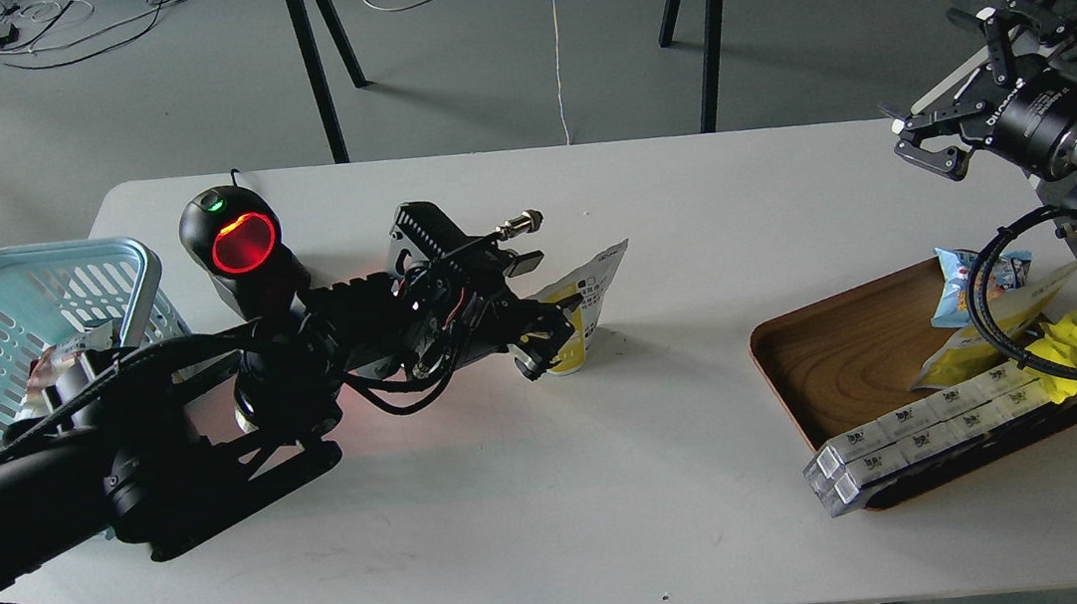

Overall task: Scan snack and place in basket
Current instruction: 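Reach the left gripper to the standing yellow packet and grasp it, then lift the packet with the left gripper and bring it before the scanner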

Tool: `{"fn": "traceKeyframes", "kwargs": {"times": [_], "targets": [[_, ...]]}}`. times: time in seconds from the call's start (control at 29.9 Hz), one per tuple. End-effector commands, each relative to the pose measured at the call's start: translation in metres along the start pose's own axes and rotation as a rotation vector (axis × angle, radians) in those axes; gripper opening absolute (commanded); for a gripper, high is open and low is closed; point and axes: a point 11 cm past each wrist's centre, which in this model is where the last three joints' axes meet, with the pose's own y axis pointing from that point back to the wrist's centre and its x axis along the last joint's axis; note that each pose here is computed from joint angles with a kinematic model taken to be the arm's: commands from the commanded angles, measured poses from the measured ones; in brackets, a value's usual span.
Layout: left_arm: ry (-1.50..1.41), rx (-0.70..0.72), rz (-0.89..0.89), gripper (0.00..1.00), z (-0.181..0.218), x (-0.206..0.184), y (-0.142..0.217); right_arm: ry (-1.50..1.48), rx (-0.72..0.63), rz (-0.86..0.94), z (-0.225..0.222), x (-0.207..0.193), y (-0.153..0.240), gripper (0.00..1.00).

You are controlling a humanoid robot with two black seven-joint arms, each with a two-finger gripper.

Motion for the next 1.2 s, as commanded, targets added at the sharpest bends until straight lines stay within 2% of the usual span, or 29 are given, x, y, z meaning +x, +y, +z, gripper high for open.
{"fn": "traceKeyframes", "kwargs": {"times": [0.0, 0.13, 0.57, 0.77, 1.0, 1.17], "targets": [[0.002, -0.003, -0.001, 0.10, 0.000, -0.001, 0.000, -0.001, 0.000, 0.000, 0.000, 0.000, 0.000, 1.00], [0.002, -0.006, 0.001, 0.01, 0.000, -0.001, 0.000, -0.001, -0.001, -0.001, 0.001, 0.000, -0.001, 1.00], [-0.008, -0.053, 0.107, 0.00, 0.000, 0.018, 0.009, 0.000, 0.000, -0.005, 0.000, -0.002, -0.001, 1.00], [-0.057, -0.038, 0.143, 0.00, -0.012, 0.039, 0.037, 0.000, 0.002, -0.004, -0.001, -0.002, -0.001, 1.00], [-0.138, 0.045, 0.175, 0.00, -0.041, 0.063, 0.080, 0.004, 0.003, -0.018, -0.002, -0.007, -0.004, 1.00], [-0.063, 0.097, 0.233, 0.00, -0.070, 0.077, 0.109, 0.005, 0.004, -0.021, -0.003, -0.008, -0.004, 1.00]]}}
